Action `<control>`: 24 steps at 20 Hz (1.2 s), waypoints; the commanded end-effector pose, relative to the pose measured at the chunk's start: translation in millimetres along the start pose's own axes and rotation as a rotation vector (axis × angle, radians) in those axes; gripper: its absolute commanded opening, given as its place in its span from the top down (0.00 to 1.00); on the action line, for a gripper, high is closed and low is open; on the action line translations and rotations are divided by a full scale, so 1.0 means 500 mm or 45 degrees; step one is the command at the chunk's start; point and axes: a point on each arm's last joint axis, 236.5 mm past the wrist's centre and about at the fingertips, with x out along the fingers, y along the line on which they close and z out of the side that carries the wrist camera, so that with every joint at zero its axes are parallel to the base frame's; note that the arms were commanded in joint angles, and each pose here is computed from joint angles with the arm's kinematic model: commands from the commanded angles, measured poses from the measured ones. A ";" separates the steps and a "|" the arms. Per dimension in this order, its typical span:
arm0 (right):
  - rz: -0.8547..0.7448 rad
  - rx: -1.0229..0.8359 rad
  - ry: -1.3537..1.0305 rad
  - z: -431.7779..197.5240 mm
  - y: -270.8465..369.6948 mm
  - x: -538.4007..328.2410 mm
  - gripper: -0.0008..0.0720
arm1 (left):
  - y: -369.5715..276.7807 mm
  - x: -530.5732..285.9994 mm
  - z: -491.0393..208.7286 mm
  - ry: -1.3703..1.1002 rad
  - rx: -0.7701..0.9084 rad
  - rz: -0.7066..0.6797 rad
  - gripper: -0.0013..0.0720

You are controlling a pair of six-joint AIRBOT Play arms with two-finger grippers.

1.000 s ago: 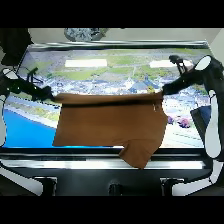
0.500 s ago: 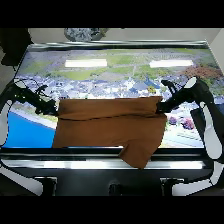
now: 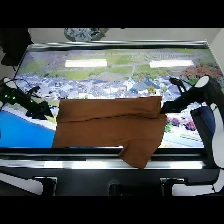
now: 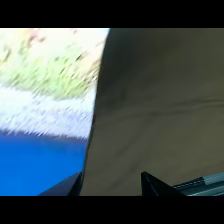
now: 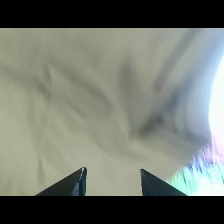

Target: Fold the shirts.

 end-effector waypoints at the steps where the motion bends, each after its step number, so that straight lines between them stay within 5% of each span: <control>1: -0.051 0.031 0.162 -0.119 -0.036 -0.046 0.41 | 0.046 0.012 -0.077 -0.070 -0.092 0.059 0.36; 6: -0.005 0.045 0.152 -0.179 -0.007 0.001 0.48 | 0.052 0.165 -0.236 -0.002 -0.089 -0.011 0.36; 12: 0.066 0.022 0.242 -0.227 0.012 0.031 0.48 | 0.040 0.205 -0.227 -0.061 -0.136 -0.072 0.37; 17: 0.104 0.042 0.287 -0.269 0.026 0.068 0.47 | 0.044 0.205 -0.210 -0.107 -0.141 -0.054 0.47; 19: 0.085 0.044 0.263 -0.283 0.031 0.075 0.47 | 0.043 0.206 -0.211 -0.104 -0.133 -0.052 0.82; 24: 0.032 0.013 0.191 -0.299 0.047 0.060 0.47 | 0.041 0.212 -0.213 -0.086 -0.127 -0.053 0.94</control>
